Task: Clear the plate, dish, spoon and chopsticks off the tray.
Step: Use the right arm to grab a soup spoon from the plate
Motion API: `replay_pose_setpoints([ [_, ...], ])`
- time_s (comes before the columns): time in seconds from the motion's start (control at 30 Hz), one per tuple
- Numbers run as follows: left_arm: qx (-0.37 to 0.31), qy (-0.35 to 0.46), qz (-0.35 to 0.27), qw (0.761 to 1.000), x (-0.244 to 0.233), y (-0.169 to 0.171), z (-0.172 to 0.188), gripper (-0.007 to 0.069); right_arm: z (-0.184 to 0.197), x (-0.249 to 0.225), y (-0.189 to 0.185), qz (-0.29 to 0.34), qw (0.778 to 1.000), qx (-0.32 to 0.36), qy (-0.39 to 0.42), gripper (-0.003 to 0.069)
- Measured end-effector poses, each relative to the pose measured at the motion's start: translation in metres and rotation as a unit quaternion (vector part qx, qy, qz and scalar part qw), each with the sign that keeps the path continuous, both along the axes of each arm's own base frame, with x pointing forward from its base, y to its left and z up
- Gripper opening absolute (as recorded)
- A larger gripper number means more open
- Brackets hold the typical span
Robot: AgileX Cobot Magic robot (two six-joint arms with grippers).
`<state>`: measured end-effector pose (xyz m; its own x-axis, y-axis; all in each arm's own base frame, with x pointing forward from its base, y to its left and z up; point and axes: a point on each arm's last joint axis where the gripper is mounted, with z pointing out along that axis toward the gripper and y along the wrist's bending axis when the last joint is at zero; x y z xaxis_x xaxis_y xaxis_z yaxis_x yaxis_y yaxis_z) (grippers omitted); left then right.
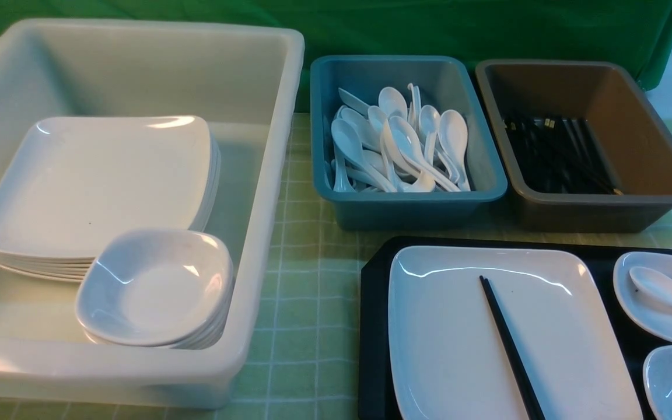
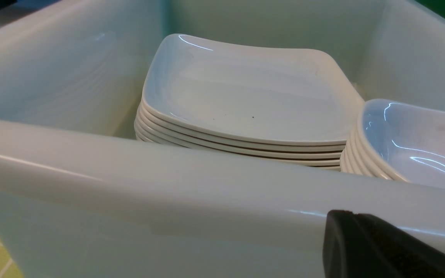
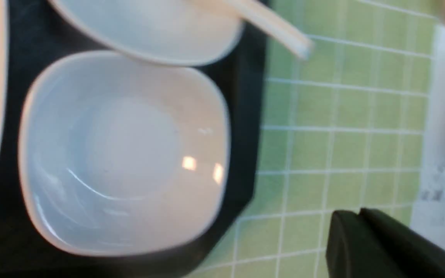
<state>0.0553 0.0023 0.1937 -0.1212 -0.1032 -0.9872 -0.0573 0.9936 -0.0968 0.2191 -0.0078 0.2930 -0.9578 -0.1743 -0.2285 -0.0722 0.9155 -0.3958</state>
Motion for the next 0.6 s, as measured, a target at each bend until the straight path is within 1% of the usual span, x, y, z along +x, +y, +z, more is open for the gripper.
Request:
replay_pose_setpoints([
  [0.03,0.0,0.0,0.0,1.0,0.0,0.0,0.0,-0.0004,-0.01,0.015,0.002,0.011,1.0,-0.004,0.029,0.0013],
  [0.1,0.0,0.0,0.0,1.0,0.0,0.0,0.0,-0.0004,-0.017,0.029,0.004,0.024,0.998,-0.009,0.05,0.0016],
  [0.2,0.0,0.0,0.0,1.0,0.0,0.0,0.0,-0.0004,-0.028,0.056,0.008,0.07,0.994,-0.019,0.079,0.0038],
  [0.27,0.0,0.0,0.0,1.0,0.0,0.0,0.0,-0.0004,-0.033,0.07,0.01,0.114,0.989,-0.028,0.09,0.0064],
  [0.33,0.0,0.0,0.0,1.0,0.0,0.0,0.0,-0.0004,-0.039,0.079,0.012,0.156,0.981,-0.037,0.106,0.0109],
  [0.4,0.0,0.0,0.0,1.0,0.0,0.0,0.0,-0.0004,-0.051,0.089,0.014,0.189,0.974,-0.041,0.115,0.0211],
  [0.43,0.0,0.0,0.0,1.0,0.0,0.0,0.0,-0.0004,-0.053,0.09,0.014,0.191,0.974,-0.041,0.117,0.022],
  [0.53,0.0,0.0,0.0,1.0,0.0,0.0,0.0,-0.0004,-0.069,0.099,0.016,0.223,0.965,-0.044,0.135,0.0348],
  [0.6,0.0,0.0,0.0,1.0,0.0,0.0,0.0,-0.0004,-0.08,0.104,0.017,0.241,0.959,-0.045,0.144,0.0383],
])
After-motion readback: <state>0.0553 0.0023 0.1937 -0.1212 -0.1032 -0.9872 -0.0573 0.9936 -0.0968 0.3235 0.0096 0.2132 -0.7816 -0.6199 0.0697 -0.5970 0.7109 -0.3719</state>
